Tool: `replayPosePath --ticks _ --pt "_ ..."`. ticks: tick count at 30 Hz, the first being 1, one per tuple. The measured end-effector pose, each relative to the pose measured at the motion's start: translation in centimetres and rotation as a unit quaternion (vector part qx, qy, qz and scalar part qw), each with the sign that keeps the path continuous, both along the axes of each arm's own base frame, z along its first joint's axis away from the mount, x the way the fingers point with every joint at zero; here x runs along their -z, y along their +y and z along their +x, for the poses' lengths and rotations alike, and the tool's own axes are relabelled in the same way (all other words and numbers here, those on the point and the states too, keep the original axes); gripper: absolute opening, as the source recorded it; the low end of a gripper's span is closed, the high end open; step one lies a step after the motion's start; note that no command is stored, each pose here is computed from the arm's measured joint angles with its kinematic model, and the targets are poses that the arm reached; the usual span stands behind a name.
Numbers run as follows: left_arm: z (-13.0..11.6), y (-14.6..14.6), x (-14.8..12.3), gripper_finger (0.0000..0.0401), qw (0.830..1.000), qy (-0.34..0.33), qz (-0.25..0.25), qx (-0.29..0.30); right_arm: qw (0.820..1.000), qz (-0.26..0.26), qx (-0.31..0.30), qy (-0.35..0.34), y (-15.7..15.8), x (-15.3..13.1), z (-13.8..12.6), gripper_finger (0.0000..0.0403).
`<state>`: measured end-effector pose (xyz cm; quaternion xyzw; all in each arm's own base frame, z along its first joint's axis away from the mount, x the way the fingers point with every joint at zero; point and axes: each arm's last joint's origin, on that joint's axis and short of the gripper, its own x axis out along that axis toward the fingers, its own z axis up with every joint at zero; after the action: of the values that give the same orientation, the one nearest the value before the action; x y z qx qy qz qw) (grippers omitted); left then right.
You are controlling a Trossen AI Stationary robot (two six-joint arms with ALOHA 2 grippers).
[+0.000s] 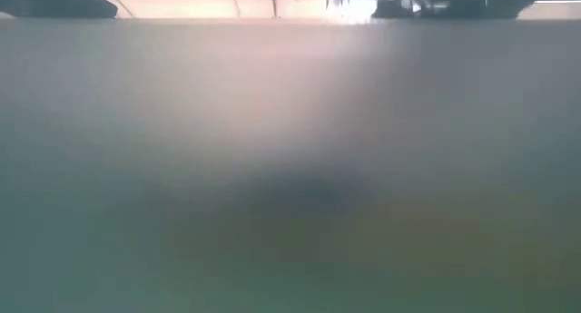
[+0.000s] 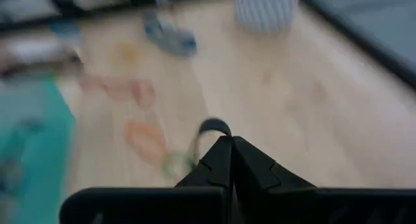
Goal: Pick and place rubber bands into bin
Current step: Put the top large black rubberband into the green bin
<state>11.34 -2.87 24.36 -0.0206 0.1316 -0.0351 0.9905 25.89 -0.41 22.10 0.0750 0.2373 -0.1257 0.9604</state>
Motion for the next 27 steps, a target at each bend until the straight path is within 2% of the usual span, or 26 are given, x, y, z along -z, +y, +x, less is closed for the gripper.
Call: replayPosePath --ticks 9,16,20,27 --pt "0.0 0.0 0.0 0.0209 1.0 0.002 0.0 0.0 0.988 -0.033 -0.064 -0.138 2.6 -8.1 1.0 0.0001" --pt "0.0 0.0 0.1 0.0209 1.0 0.003 0.001 0.0 0.97 -0.064 -0.146 -0.185 6.8 -12.1 2.2 0.0" --pt "0.0 0.0 0.1 0.0209 1.0 0.003 0.0 0.0 0.964 -0.067 -0.187 -0.176 9.4 -11.9 3.2 0.0" --pt "0.0 0.0 0.2 0.0209 1.0 0.009 -0.004 -0.002 0.965 -0.066 -0.235 -0.1 13.5 -6.8 5.8 0.0"
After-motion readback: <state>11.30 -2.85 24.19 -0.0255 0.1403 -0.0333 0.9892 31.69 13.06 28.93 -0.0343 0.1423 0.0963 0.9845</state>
